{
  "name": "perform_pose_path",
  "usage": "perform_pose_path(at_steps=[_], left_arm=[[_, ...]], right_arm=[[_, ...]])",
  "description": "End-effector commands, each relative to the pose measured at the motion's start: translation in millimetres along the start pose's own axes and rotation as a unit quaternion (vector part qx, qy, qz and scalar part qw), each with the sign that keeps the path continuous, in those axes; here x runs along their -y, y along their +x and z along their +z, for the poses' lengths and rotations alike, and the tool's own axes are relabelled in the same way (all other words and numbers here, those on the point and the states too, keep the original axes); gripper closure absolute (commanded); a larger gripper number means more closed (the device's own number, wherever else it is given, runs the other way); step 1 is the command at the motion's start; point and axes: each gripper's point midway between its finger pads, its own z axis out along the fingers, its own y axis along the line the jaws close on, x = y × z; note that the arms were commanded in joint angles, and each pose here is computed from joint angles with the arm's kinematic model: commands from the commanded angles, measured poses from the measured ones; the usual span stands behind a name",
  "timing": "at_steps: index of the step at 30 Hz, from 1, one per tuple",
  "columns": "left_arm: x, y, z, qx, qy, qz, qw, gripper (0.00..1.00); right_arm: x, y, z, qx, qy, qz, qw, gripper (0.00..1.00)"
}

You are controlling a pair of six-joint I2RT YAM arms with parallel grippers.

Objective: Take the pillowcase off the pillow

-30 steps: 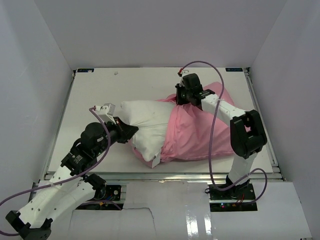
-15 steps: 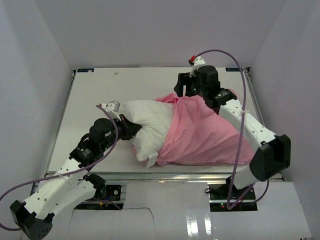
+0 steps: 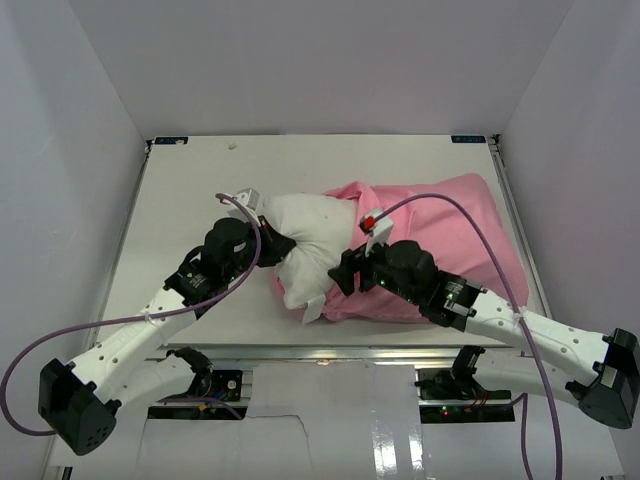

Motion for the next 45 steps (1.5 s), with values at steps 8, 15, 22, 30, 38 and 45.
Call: perform_pose_path(at_steps=[8,15,22,30,38,45], left_arm=[[24.6,-51.5,3.1,0.066,0.003,-0.001,0.998,1.00],[7.4,-48.9,9.6,0.069,-0.037,-0.002,0.997,1.00],[1.7,-41.3,12.4,0.065,-0.041,-0.014,0.997,1.00],[0.1,-39.9,13.1,0.061,-0.046,-0.013,0.997,1.00],[5.5,-38.9,11.8,0.055,-0.034,-0.016,0.998,1.00],[8.6,-48.7,8.2,0.055,-0.046,-0.004,0.997,1.00]], right_arm=[[-9.4,17.3,-9.6,0.007,0.091,-0.010,0.996,0.27],[-12.4,42.3,-9.6,-0.023,0.130,-0.015,0.991,0.28],[-44.0,21.6,-18.1,0.007,0.097,-0.020,0.995,0.28],[-48.6,45.5,-21.7,-0.026,0.123,-0.019,0.992,0.28],[-32.7,75.5,-13.4,-0.036,0.167,-0.012,0.985,0.34],[-1.4,70.3,-16.3,0.009,0.232,-0.007,0.973,0.56]])
